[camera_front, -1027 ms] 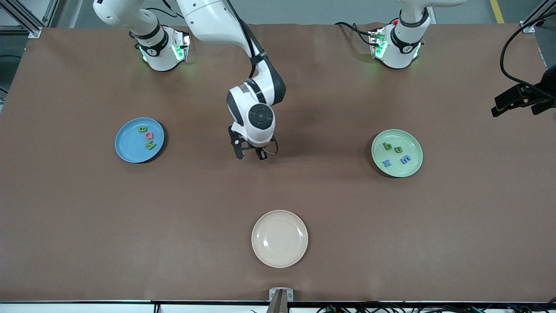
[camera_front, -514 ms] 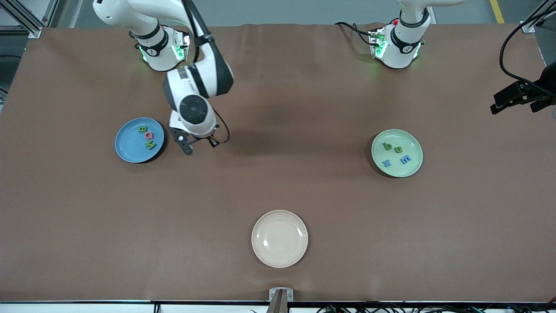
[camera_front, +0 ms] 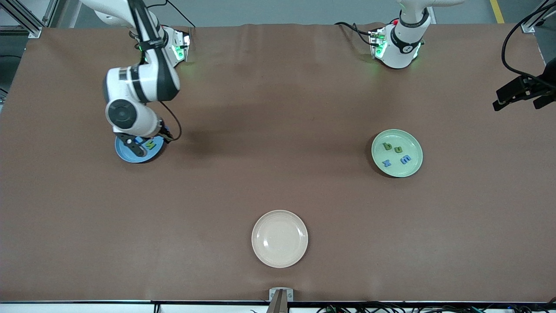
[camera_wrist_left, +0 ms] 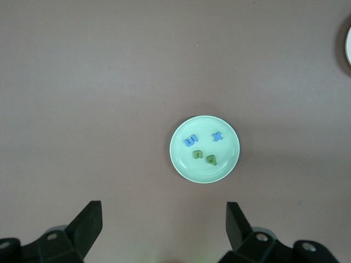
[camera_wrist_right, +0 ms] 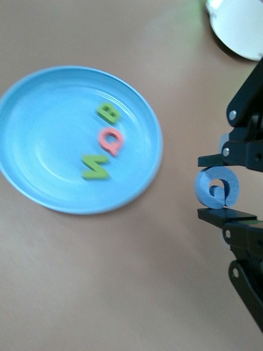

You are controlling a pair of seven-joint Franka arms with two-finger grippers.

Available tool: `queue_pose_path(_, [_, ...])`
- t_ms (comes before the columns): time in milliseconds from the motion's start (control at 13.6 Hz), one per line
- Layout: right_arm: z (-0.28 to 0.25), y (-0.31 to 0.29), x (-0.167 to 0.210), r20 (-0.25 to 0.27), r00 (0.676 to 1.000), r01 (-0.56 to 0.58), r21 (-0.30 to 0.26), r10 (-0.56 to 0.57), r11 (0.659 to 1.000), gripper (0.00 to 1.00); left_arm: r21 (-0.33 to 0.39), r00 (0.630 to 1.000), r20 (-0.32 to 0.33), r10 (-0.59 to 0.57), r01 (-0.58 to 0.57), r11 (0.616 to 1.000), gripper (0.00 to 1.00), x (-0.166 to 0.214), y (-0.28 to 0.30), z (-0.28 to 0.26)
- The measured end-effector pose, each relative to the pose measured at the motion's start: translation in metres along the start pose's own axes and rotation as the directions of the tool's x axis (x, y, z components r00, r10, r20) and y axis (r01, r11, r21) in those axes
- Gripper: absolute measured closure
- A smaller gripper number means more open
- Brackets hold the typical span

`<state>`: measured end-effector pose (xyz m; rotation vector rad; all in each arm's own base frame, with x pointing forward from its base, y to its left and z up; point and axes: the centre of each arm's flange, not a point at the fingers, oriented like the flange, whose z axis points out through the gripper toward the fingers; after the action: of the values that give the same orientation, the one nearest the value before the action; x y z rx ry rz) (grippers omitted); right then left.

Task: Sort uppercase to blue plate, lowercase to green plate
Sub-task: 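Carry the blue c onto the blue plate and open the right gripper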

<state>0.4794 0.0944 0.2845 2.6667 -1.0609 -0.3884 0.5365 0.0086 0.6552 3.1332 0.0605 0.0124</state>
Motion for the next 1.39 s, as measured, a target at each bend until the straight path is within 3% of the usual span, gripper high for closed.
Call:
queue_pose_path(220, [0.002, 0.043, 0.049, 0.009, 0.998, 0.063, 0.035, -0.064, 0.997, 0.66, -0.001, 1.0, -0.01, 0.005, -0.005, 1.0, 0.0, -0.004, 0.003, -0.005])
queue_pose_path(587, [0.029, 0.092, 0.097, -0.05, 0.991, 0.128, 0.103, -0.123, 0.986, 0.66, 0.0, 0.999, -0.035, 0.029, -0.029, 1.0, 0.0, -0.001, 0.016, -0.007])
queue_pose_path(660, [0.032, 0.101, 0.104, -0.047, 0.991, 0.127, 0.107, -0.122, 0.986, 0.61, 0.0, 0.998, -0.044, 0.034, -0.034, 0.999, 0.0, 0.0, 0.018, -0.007])
queue_pose_path(1101, [0.033, 0.1, 0.104, -0.049, 0.989, 0.144, 0.106, -0.14, 0.984, 0.01, -0.001, 0.997, -0.071, 0.038, -0.038, 0.999, 0.0, 0.004, 0.021, -0.004])
queue_pose_path(1394, [0.019, 0.083, 0.091, -0.029, 0.98, 0.201, 0.089, -0.199, 0.976, 0.0, 0.0, 0.996, -0.072, 0.045, -0.046, 0.999, 0.0, 0.004, 0.025, -0.004])
